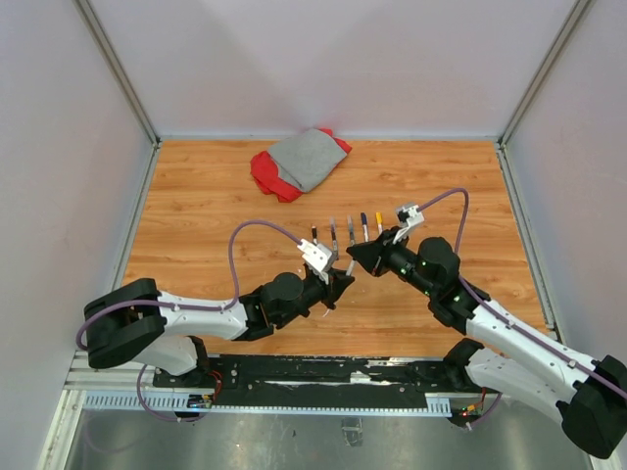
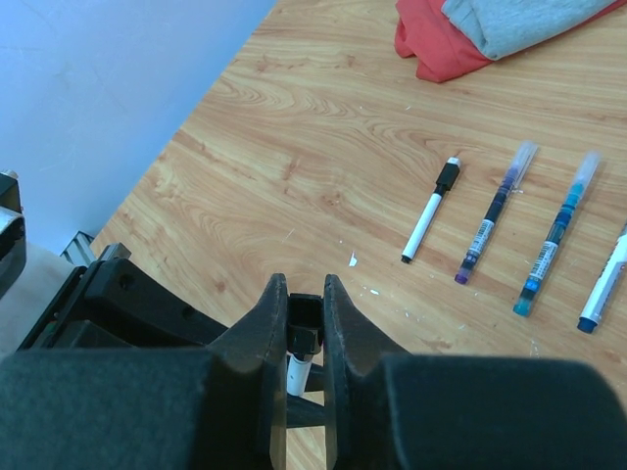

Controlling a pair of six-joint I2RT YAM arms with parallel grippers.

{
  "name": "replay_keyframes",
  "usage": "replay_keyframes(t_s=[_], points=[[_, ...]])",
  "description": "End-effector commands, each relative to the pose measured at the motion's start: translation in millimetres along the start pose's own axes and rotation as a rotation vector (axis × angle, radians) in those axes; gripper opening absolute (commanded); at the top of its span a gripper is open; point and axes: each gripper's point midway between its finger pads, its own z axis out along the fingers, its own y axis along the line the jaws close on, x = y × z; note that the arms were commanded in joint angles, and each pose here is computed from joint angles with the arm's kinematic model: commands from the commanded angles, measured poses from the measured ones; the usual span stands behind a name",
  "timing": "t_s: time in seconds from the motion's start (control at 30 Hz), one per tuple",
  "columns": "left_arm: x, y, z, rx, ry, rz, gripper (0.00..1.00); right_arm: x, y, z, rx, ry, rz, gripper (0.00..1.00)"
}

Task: Insert the pens into the pen caps
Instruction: Press the pen cap onto the pen.

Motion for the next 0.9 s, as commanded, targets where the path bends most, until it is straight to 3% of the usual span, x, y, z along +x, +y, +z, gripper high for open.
replay_keyframes(t_s=[0.0, 0.37, 0.87], points=[[-48, -2, -7, -0.009, -0.145, -0.027, 0.01, 39, -3, -5, 0.035, 0.08, -0.018, 0.0], [-107, -22, -19, 0.056, -0.236, -0.04, 0.0, 89, 12, -10, 0.013, 0.179, -0.006, 0.01], [-169, -40, -22, 0.075, -0.355, -0.075, 0.0, 126, 54, -24, -0.171, 0.231, 0.18, 0.01]])
